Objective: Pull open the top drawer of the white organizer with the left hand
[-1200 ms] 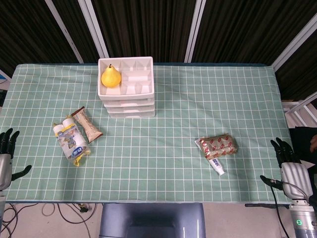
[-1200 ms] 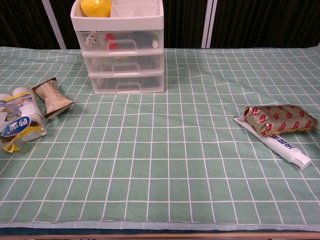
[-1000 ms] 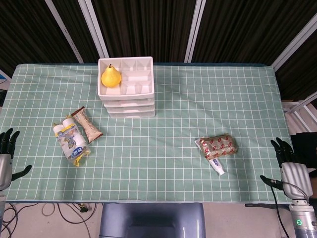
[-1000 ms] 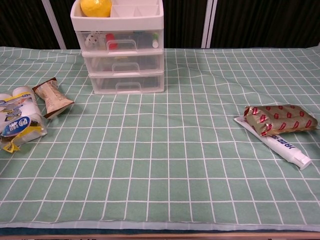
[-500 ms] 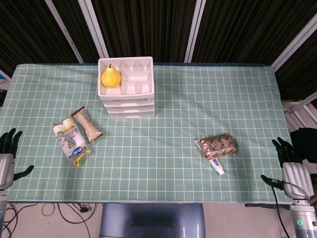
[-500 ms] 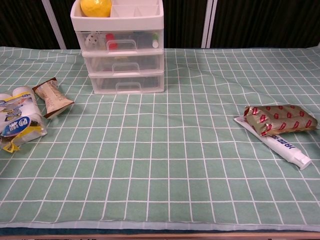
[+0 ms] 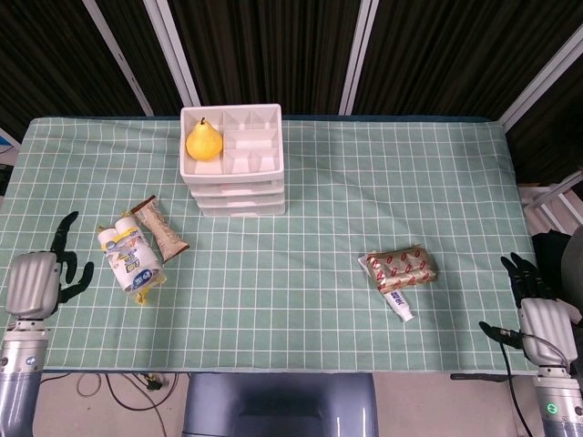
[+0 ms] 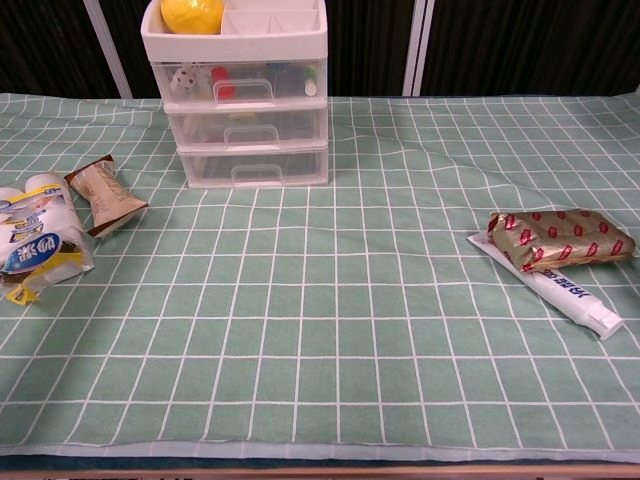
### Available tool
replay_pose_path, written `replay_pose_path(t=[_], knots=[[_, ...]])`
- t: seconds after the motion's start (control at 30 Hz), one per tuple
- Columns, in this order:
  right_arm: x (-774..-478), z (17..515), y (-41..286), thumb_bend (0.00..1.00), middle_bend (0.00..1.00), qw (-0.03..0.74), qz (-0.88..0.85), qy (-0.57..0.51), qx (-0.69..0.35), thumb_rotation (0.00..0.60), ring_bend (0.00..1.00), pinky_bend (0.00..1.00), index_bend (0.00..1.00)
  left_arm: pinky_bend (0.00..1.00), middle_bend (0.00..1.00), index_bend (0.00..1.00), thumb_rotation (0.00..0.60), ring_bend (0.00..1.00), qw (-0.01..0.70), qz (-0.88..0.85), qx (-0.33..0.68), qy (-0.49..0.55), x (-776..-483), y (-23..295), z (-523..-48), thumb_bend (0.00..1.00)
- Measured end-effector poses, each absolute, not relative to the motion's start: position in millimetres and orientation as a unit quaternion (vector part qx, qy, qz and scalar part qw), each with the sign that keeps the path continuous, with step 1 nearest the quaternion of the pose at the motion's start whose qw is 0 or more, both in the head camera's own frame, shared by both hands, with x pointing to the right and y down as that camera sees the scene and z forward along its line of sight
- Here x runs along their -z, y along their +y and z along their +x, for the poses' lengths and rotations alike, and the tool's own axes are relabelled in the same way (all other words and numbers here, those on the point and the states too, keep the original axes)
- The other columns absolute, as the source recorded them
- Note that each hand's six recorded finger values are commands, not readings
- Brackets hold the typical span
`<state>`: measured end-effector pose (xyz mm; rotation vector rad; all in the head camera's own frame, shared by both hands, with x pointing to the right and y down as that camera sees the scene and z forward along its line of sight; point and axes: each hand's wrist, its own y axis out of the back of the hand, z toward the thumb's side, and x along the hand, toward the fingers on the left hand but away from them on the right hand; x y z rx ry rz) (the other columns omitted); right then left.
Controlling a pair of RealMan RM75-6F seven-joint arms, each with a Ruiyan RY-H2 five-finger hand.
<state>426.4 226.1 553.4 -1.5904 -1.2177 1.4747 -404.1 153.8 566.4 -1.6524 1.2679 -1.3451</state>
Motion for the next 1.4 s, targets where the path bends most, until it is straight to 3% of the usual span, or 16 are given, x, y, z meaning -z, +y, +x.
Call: replay_pose_path(t=[0.43, 0.63, 0.93, 1.4], knots=[[-554, 430, 224, 0.09, 0.0, 0.303, -0.606, -0.474, -0.562, 0.6, 0.0, 0.23, 0.0, 1.0, 1.0, 0.12, 0.6, 1.0, 0.064, -0.702, 0.48, 0.522, -621, 121, -314, 0.47], [-555, 431, 224, 0.09, 0.0, 0.295, -0.608, -0.477, -0.561, 0.6, 0.0, 0.23, 0.0, 1.0, 1.0, 0.12, 0.6, 1.0, -0.015, -0.719, 0.461, 0.52, -644, 106, -264, 0.47], [-556, 432, 223, 0.09, 0.0, 0.284, -0.61, -0.481, -0.562, 0.6, 0.0, 0.23, 0.0, 1.0, 1.0, 0.12, 0.6, 1.0, -0.064, -0.741, 0.435, 0.507, -664, 89, -212, 0.47], [-557, 433, 223, 0.09, 0.0, 0.273, -0.612, -0.484, -0.562, 0.6, 0.0, 0.23, 0.0, 1.0, 1.0, 0.12, 0.6, 1.0, -0.093, -0.743, 0.4, 0.529, -686, 75, -179, 0.47]])
